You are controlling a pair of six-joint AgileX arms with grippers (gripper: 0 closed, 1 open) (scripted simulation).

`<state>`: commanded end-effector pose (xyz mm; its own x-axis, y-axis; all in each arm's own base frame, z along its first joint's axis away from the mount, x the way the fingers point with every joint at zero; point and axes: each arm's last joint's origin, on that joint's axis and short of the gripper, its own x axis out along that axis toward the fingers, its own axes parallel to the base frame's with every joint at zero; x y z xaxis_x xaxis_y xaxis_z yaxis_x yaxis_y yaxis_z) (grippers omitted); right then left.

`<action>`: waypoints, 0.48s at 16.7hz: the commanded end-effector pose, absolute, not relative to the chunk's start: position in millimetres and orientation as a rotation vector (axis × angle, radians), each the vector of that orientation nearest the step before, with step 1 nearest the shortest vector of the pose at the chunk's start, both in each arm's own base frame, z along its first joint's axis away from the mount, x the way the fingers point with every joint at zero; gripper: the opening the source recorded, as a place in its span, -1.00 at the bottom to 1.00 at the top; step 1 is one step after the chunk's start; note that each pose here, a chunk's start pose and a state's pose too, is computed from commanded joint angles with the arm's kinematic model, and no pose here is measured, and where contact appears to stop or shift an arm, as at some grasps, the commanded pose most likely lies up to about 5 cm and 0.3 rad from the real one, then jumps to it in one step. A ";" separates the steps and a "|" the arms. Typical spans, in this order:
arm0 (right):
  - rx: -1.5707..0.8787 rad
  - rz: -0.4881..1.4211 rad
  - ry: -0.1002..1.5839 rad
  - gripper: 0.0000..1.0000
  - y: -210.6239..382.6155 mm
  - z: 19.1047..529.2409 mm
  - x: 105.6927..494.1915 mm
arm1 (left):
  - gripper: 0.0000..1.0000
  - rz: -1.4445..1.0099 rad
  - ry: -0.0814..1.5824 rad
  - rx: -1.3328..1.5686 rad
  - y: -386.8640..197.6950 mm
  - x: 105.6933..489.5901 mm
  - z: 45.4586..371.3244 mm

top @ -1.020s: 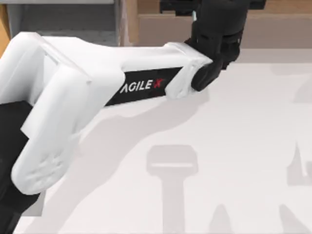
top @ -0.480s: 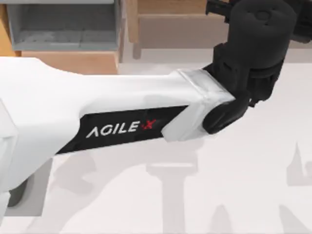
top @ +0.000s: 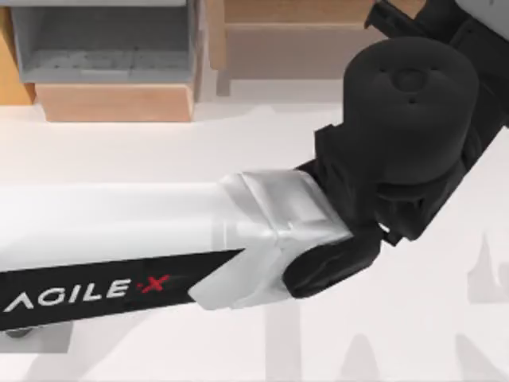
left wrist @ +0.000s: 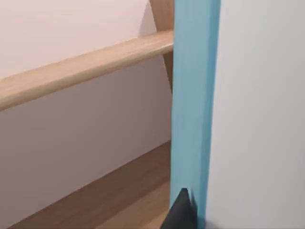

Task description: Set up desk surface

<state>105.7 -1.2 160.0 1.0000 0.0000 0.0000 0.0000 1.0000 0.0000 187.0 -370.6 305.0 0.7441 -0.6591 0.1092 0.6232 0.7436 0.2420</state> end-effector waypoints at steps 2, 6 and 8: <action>0.000 0.000 0.000 1.00 -1.2 160.0 105.7 | -1.00 -0.700 -0.172 0.344 -358.2 199.0 279.7; 0.000 0.000 0.000 1.00 -1.2 160.0 105.7 | -1.00 -0.587 -0.075 0.769 -280.5 240.2 227.1; 0.000 0.000 0.000 1.00 -1.2 160.0 105.7 | -1.00 -0.483 0.008 1.008 -223.7 262.0 203.8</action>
<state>105.7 -1.2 160.0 1.0000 0.0000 0.0000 0.0000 1.0000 0.0000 262.0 -223.7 203.8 0.8950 -0.3850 -0.2253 0.3919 0.4373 0.8094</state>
